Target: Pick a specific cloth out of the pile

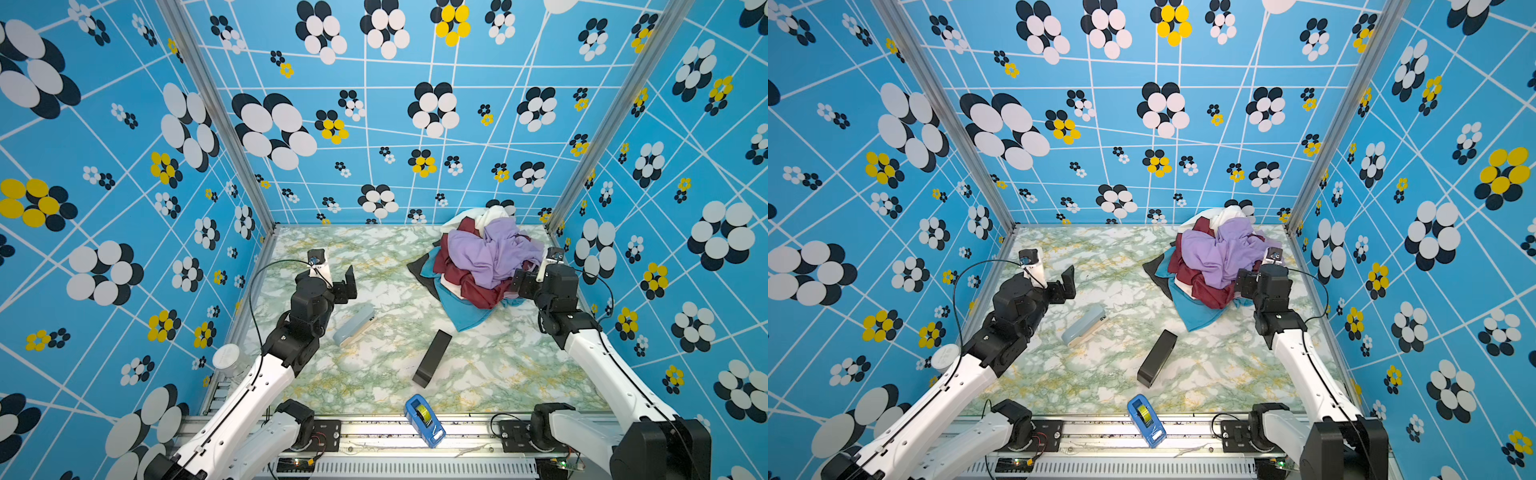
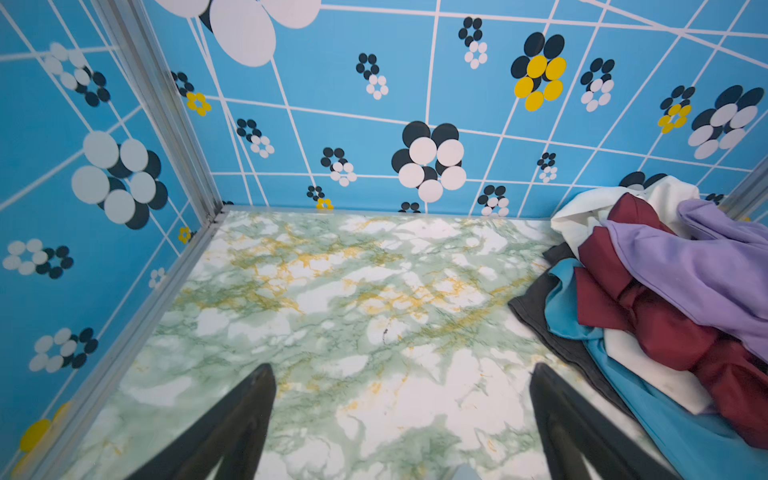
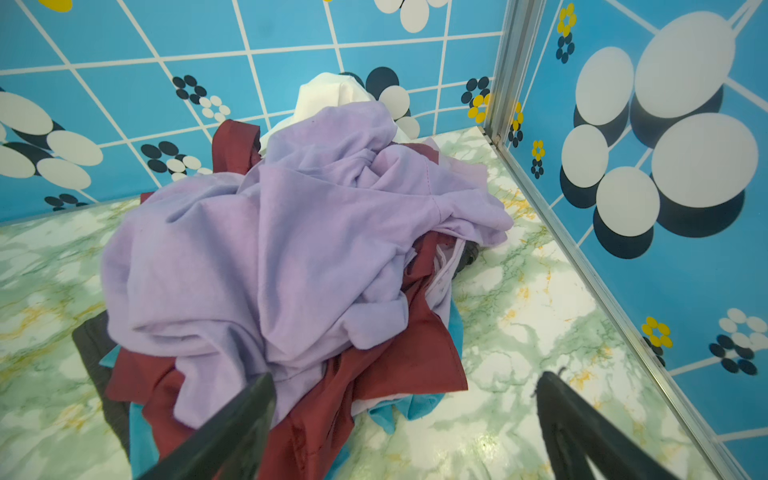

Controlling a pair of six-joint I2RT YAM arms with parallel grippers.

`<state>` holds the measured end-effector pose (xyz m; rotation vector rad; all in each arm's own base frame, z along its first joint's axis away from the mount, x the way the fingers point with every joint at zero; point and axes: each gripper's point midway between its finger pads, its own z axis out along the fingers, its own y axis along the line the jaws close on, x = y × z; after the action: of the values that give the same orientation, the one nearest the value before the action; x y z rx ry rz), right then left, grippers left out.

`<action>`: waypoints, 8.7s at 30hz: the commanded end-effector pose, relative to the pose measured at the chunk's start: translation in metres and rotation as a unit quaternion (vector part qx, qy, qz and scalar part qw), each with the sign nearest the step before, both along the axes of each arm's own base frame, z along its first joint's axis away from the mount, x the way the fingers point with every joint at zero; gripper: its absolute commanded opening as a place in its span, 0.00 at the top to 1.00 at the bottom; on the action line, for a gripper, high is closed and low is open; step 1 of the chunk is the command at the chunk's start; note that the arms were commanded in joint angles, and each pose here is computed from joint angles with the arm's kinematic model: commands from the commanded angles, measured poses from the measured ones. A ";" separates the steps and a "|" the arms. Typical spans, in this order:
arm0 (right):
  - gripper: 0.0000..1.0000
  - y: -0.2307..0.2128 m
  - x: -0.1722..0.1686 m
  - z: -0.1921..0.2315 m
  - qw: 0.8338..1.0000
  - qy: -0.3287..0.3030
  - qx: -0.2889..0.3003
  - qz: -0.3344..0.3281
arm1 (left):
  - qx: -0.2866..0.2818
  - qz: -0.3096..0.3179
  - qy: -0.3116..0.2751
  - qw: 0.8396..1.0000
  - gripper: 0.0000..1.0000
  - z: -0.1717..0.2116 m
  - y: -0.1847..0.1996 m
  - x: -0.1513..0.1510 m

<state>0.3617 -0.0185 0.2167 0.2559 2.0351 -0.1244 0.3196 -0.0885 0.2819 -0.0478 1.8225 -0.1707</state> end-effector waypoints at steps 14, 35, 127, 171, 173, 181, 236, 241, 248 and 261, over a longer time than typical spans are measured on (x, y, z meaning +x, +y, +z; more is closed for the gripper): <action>0.22 0.131 -0.007 -0.009 0.978 0.161 -0.048 0.125 | 0.015 -0.037 0.094 0.995 0.05 -0.053 -0.057 -0.029; 0.29 0.195 0.046 -0.084 0.973 0.215 0.046 0.066 | -0.032 -0.299 -0.013 0.954 0.01 -0.033 -0.122 -0.078; 1.00 0.178 0.013 0.190 0.984 -0.082 0.065 0.142 | -0.091 -0.272 -0.096 0.953 0.01 -0.024 -0.085 -0.099; 1.00 0.201 -0.039 0.364 0.896 -0.287 0.187 0.282 | -0.090 -0.260 -0.099 0.956 0.01 -0.028 -0.078 -0.100; 1.00 0.206 -0.041 0.370 0.890 -0.290 0.194 0.294 | -0.092 -0.259 -0.101 0.956 0.01 -0.028 -0.078 -0.100; 1.00 0.235 -0.046 0.393 0.855 -0.290 0.237 0.360 | -0.089 -0.253 -0.099 0.958 0.01 -0.031 -0.076 -0.099; 1.00 0.498 0.082 0.258 0.569 -0.143 0.524 0.618 | -0.070 -0.222 -0.112 0.966 0.01 -0.040 -0.046 -0.117; 1.00 0.514 0.100 0.212 0.581 -0.103 0.534 0.606 | -0.065 -0.217 -0.110 0.968 0.01 -0.043 -0.044 -0.116; 1.00 0.550 0.097 0.128 0.572 0.010 0.560 0.600 | -0.065 -0.215 -0.109 0.968 0.01 -0.044 -0.043 -0.115; 1.00 0.593 0.078 -0.014 0.609 0.196 0.549 0.538 | -0.072 -0.212 -0.115 0.968 0.01 -0.042 -0.039 -0.119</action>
<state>0.4360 0.5773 0.2399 -0.3669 1.9358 2.0529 0.1982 -0.1327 0.2422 0.2704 1.5637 -0.6121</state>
